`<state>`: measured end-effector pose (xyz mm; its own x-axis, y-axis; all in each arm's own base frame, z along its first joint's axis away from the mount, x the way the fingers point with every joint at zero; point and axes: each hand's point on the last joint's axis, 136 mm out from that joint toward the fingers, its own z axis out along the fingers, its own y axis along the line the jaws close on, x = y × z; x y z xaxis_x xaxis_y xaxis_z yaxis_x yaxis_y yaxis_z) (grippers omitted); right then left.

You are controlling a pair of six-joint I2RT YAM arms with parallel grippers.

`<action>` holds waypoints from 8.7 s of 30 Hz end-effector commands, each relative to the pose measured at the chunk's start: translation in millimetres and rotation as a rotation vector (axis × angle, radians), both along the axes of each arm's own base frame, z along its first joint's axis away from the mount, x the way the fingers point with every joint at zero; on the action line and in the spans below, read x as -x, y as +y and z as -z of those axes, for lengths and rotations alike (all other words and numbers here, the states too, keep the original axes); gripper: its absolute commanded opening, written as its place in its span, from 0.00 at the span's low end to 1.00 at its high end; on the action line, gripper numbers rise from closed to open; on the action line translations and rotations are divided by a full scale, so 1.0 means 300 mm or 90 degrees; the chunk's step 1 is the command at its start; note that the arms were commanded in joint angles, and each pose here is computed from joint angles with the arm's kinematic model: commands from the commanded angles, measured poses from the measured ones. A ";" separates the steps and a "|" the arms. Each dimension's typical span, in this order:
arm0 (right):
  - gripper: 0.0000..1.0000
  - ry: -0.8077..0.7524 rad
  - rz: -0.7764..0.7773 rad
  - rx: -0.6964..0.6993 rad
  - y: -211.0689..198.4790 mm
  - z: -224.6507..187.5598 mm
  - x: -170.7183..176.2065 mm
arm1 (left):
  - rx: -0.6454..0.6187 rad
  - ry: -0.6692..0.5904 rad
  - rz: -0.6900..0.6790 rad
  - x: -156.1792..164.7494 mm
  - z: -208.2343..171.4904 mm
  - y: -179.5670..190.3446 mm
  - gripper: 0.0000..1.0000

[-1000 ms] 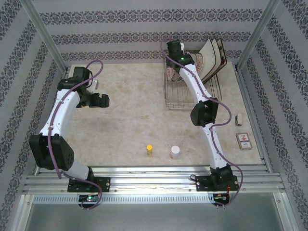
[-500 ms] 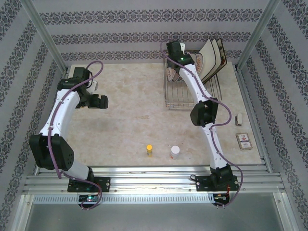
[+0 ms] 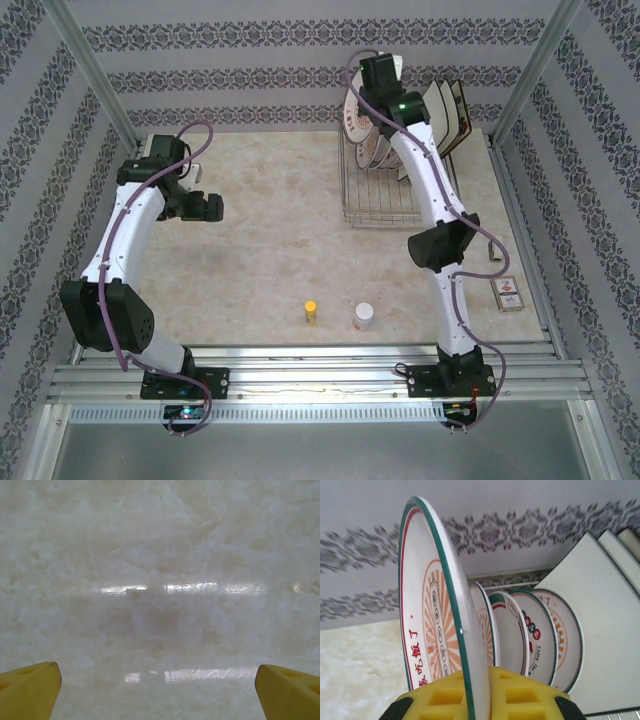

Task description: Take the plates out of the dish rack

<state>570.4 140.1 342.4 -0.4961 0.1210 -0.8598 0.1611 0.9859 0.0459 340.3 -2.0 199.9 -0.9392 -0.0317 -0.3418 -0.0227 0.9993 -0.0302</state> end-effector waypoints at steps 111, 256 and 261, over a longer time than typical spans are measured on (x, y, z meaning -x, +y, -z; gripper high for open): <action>0.98 0.285 -0.133 0.021 -0.250 0.167 0.747 | 0.488 -0.400 -0.433 -0.500 0.041 0.335 0.00; 0.36 0.126 -0.027 0.040 -0.047 0.488 -0.202 | -0.059 -0.055 0.010 0.102 -0.042 -0.053 1.00; 0.18 0.148 -0.010 0.034 -0.055 0.517 -0.180 | -0.057 -0.052 0.005 0.091 -0.020 -0.054 1.00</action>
